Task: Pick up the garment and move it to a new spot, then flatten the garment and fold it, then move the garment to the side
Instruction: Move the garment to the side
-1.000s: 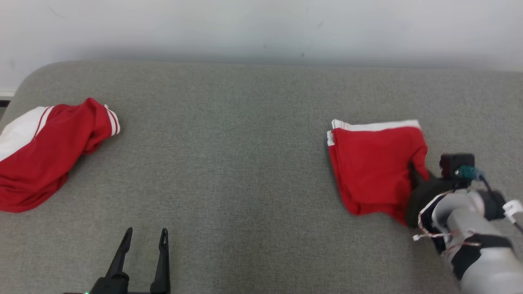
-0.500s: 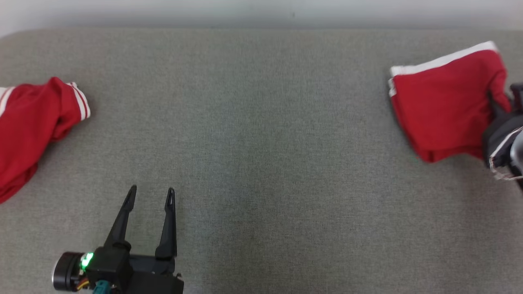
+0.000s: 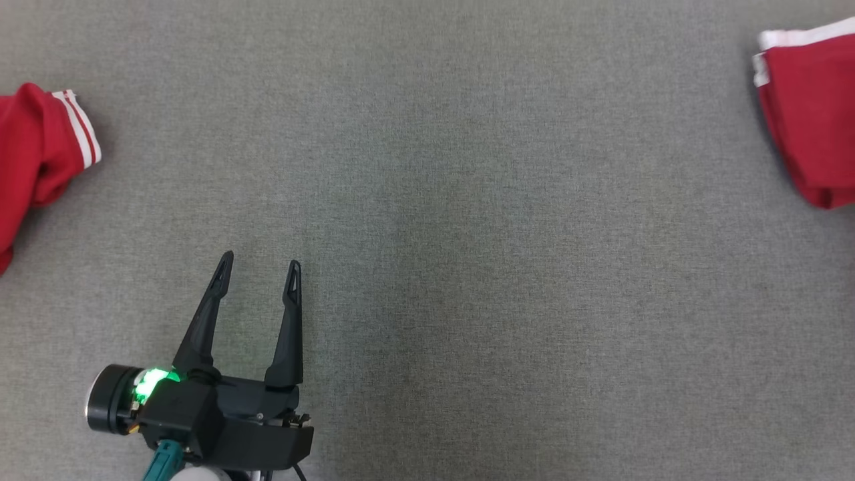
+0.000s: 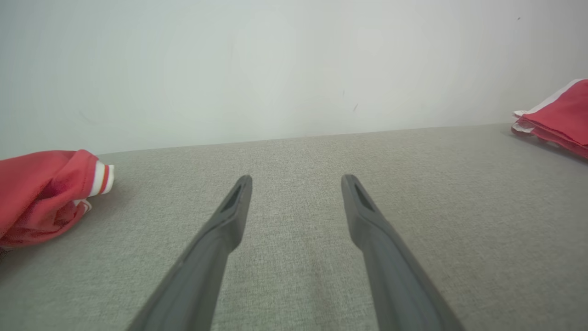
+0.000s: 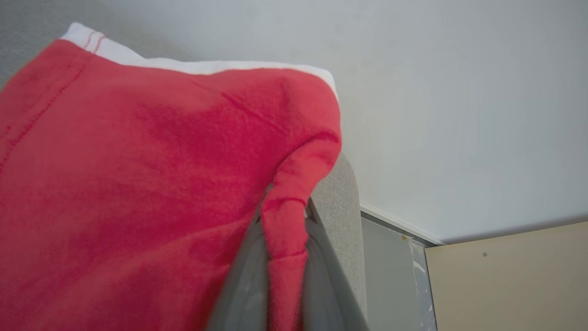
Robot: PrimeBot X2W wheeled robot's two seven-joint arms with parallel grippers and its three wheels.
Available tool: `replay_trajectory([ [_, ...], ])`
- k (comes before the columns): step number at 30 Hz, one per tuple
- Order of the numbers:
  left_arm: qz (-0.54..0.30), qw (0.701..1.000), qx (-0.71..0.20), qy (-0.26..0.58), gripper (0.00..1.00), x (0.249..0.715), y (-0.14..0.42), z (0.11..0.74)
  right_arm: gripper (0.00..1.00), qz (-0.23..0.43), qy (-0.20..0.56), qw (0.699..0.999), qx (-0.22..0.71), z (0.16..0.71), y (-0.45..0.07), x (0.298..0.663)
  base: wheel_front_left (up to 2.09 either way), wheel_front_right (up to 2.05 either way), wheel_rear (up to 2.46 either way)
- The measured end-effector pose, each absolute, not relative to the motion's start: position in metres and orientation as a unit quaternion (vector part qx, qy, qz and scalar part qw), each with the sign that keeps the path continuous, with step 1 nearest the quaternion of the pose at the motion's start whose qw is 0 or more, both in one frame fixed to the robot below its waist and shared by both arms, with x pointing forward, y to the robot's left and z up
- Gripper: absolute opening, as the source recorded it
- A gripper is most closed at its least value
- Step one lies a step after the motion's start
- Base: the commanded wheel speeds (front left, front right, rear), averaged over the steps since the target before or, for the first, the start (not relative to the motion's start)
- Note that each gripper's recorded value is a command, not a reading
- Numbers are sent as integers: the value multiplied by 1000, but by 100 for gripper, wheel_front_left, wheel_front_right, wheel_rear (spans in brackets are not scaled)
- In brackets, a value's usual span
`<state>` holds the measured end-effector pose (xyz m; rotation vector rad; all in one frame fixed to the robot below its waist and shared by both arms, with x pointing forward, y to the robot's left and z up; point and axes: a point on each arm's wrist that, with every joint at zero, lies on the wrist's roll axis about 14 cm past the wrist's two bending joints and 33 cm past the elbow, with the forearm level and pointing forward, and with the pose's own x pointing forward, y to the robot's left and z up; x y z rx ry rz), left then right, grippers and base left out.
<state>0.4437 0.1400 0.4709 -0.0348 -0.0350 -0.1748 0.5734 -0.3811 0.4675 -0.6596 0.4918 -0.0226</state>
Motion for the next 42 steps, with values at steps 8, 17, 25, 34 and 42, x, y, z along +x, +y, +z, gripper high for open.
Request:
replay_trajectory([
  [8, -92, 995, -19, -15, 100, 450, 138, 465, 0, -33, 246, 910, -332, 474, -404, 579, 0, 0, 0],
  [17, -90, 996, -17, -15, 100, 451, 140, 465, 0, -42, 251, 908, -334, 477, -413, 578, 0, 0, 0],
  [25, -88, 996, -17, -12, 100, 451, 141, 463, 100, -48, 254, 907, -333, 479, -417, 576, 0, 0, 0],
  [34, -77, 997, -20, -12, 100, 444, 146, 467, 100, -36, 184, 931, -312, 507, -396, 582, 0, 0, 0],
  [42, -59, 998, -23, -8, 100, 420, 156, 474, 100, 16, 80, 961, -263, 538, -339, 574, 0, 0, 0],
])
